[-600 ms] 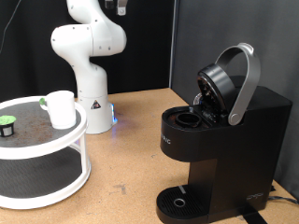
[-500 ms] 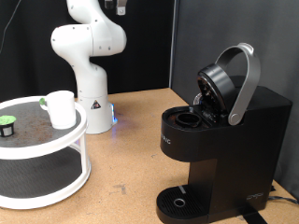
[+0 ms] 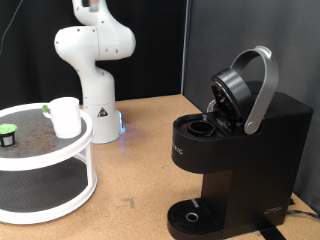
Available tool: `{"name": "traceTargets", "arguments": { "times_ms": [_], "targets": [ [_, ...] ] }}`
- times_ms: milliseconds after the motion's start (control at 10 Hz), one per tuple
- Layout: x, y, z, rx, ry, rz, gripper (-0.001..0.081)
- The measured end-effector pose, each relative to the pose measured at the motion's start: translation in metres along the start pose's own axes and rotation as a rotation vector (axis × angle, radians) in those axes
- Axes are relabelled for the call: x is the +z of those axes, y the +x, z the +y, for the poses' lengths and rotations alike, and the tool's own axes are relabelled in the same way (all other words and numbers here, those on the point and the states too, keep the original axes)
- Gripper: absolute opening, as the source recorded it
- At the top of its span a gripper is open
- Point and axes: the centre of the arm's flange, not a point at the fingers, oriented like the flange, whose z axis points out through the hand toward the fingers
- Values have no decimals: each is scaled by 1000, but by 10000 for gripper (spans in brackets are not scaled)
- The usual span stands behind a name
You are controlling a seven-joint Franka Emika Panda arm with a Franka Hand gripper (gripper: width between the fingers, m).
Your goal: Make a cup of coffee with the keurig machine
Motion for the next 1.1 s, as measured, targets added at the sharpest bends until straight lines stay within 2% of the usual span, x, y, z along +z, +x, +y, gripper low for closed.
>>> {"name": "traceTargets", "arguments": {
  "times_ms": [400,700,900,1100],
  "targets": [
    [1,-12,6,2,7,8,807],
    [4,-54,24,-11,21,0,807],
    [7,-85,37,-1,11,-23,807],
    [10,-107,46,18,4,-27,807]
  ]
}}
